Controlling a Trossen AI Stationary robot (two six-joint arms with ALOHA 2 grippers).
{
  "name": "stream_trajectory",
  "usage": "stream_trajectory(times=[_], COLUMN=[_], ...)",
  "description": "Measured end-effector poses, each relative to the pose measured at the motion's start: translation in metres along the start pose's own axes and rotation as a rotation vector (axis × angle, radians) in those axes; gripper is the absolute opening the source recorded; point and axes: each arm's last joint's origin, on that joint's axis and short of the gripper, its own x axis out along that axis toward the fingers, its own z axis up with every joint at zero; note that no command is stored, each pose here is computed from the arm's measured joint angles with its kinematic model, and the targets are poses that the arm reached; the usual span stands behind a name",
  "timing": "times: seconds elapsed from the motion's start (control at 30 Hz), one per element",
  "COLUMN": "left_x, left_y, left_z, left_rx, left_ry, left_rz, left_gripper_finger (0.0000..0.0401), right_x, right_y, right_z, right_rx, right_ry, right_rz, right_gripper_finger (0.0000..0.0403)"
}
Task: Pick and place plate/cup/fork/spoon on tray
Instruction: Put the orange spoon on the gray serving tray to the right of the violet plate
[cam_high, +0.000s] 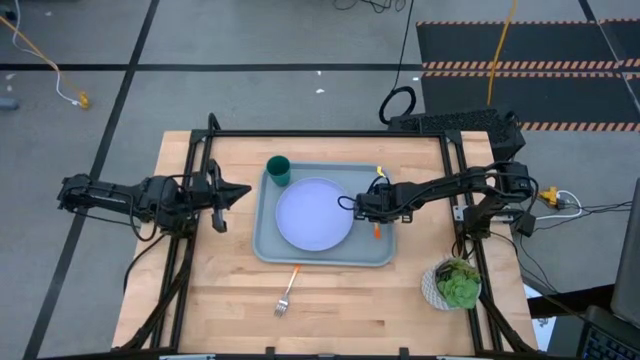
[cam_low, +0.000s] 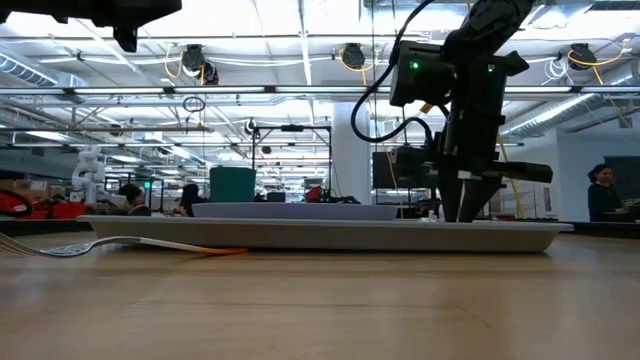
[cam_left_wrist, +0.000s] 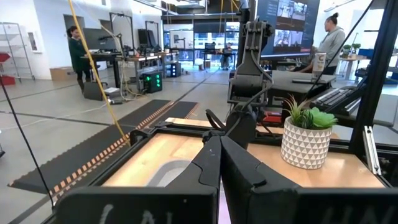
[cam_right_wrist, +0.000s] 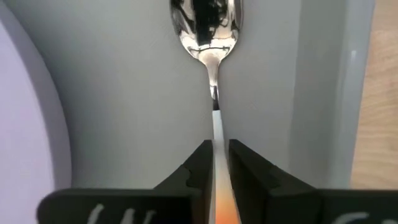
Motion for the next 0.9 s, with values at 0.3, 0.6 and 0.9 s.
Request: stream_trajectory(times=[0.3,0.6,0.9], left_x=[0.0000,0.0000,0.0000], left_y=[0.0000,0.0000,0.0000], left_z=[0.0000,-0.0003,-0.0010], left_rx=[0.001,0.002,0.005], left_ry=[0.000,0.003,0.010], left_rz=[0.000,0.000,0.000], left_gripper_finger=[0.0007,0.0007,0.0007], right_x=[0.0000,-0.0002,-0.0002], right_y=[0.0018,0.0056,0.0048], right_z=[0.0001,0.0000,-0.0001], right_rx=[-0.001,0.048,0.037], right_ry=[-0.005,-0.002,0.000], right_rz=[0.018,0.058,0.049], right_gripper_finger=[0.0074,0.0075,0.0074])
